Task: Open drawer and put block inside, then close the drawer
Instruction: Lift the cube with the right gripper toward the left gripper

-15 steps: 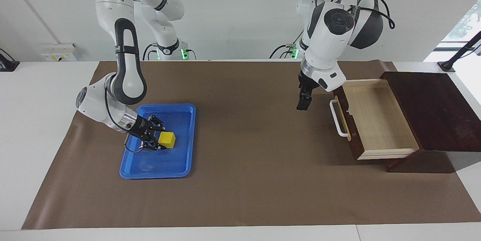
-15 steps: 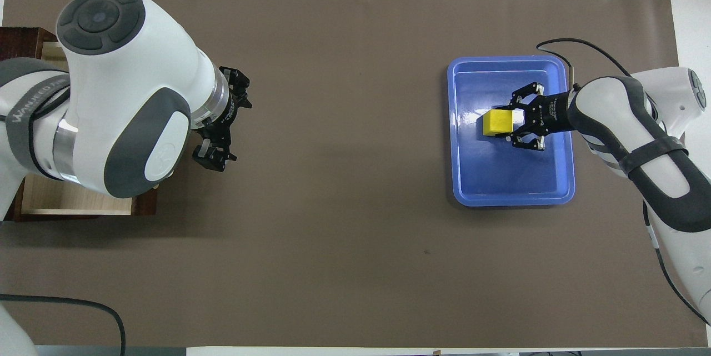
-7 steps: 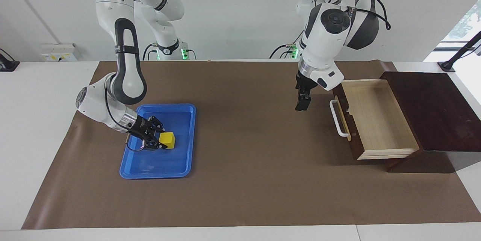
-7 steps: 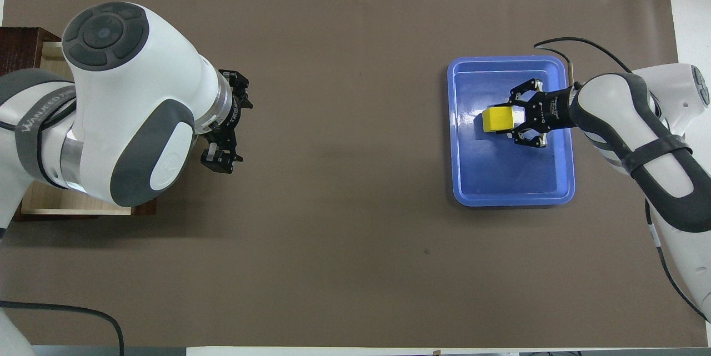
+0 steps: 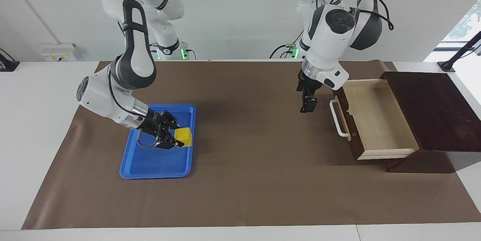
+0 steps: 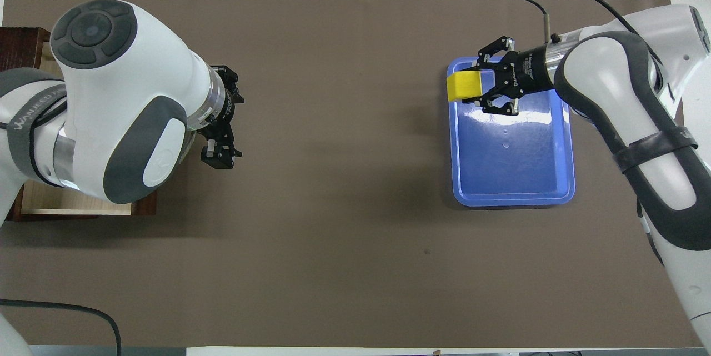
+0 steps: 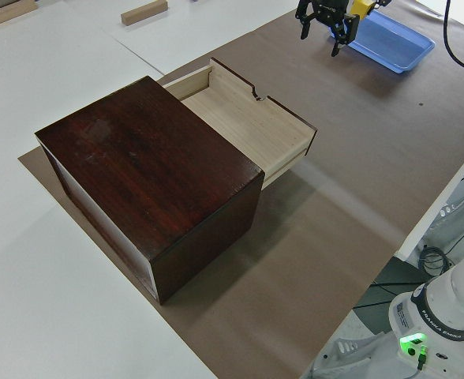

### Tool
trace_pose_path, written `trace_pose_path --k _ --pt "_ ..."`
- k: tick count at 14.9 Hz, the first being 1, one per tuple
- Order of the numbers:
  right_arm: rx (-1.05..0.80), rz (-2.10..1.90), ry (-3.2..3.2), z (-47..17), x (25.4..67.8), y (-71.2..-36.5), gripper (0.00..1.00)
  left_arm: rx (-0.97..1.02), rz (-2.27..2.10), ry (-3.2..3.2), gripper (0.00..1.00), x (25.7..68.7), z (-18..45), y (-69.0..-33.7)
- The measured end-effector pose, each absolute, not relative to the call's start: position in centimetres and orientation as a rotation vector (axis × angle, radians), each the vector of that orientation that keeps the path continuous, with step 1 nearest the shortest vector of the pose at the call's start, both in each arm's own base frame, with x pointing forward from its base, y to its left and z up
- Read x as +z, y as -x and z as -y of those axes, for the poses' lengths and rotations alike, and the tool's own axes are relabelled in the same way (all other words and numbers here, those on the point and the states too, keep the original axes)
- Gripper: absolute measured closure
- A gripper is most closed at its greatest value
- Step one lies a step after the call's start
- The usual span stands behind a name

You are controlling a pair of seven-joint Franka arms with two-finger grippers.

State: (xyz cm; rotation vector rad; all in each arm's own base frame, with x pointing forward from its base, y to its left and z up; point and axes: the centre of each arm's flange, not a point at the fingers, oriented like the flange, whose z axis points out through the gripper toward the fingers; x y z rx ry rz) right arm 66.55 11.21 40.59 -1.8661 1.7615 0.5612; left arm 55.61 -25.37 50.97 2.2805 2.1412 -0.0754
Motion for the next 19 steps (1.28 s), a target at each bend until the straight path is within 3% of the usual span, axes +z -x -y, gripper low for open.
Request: trace_pose_path --k 4,12,19 --pt "0.606 -1.792 1.878 -20.8 44.4 -66.8 0.45 -0.064 -2.158 -2.243 0.00 51.1 25.4 -55.8" --pt "0.598 -1.840 1.939 -36.4 43.0 -64.2 0.45 -0.053 -2.151 -2.226 0.00 51.3 25.5 -56.0" --pt "0.533 -1.827 1.984 -41.2 42.4 -63.8 0.45 -0.063 -2.185 -2.206 0.00 49.7 28.3 -56.1"
